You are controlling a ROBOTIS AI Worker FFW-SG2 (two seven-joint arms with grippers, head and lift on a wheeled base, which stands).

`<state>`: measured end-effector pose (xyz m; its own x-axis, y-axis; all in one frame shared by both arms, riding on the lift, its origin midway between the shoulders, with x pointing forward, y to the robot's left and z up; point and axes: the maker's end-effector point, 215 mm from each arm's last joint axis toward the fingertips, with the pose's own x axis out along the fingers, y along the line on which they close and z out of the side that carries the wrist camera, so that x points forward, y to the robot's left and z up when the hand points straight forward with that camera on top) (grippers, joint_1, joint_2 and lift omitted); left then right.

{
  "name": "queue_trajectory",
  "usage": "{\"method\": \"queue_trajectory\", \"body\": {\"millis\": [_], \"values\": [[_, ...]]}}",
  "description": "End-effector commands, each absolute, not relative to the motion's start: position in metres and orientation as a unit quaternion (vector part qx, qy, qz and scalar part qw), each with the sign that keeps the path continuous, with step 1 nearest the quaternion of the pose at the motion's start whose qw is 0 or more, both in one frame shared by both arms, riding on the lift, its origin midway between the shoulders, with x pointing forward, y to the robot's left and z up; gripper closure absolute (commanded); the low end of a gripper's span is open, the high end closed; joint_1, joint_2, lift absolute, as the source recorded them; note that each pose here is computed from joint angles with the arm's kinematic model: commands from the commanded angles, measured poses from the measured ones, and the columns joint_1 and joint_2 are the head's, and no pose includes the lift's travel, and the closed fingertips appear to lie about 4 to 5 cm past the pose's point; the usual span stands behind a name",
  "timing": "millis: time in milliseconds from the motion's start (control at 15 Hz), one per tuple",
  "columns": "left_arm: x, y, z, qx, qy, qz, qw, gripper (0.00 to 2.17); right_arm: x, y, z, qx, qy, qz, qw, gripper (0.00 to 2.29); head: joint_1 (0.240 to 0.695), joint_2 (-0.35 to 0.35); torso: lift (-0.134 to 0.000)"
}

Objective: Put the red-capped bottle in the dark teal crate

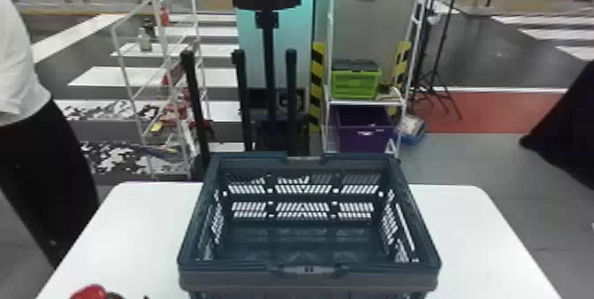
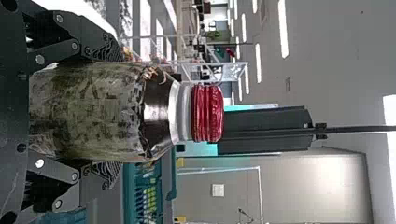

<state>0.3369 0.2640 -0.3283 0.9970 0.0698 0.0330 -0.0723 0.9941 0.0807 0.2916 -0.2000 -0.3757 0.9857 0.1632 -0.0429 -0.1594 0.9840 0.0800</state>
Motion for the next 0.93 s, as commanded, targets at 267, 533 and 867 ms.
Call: {"method": "queue_trajectory", "body": {"millis": [267, 533, 867], "values": [[0.416, 0.313, -0.264, 0.087, 0.05, 0.045, 0.994, 2.15, 0.29, -0.2, -0.375, 0.039, 0.025, 0.081, 0.996, 0.15, 0.499, 0.0, 0.0], [0.464, 0.307, -0.254, 0.086, 0.129, 0.001, 0.988, 2.15, 0.289, -0.201, -0.374, 0.039, 0.024, 0.078, 0.996, 0.15, 0.499, 0.0, 0.0], [0.492, 0.259, -0.268, 0.114, 0.244, -0.127, 0.955, 2.14, 0.288, -0.2, -0.37, 0.038, 0.022, 0.078, 0.996, 0.15, 0.499, 0.0, 0.0]]}}
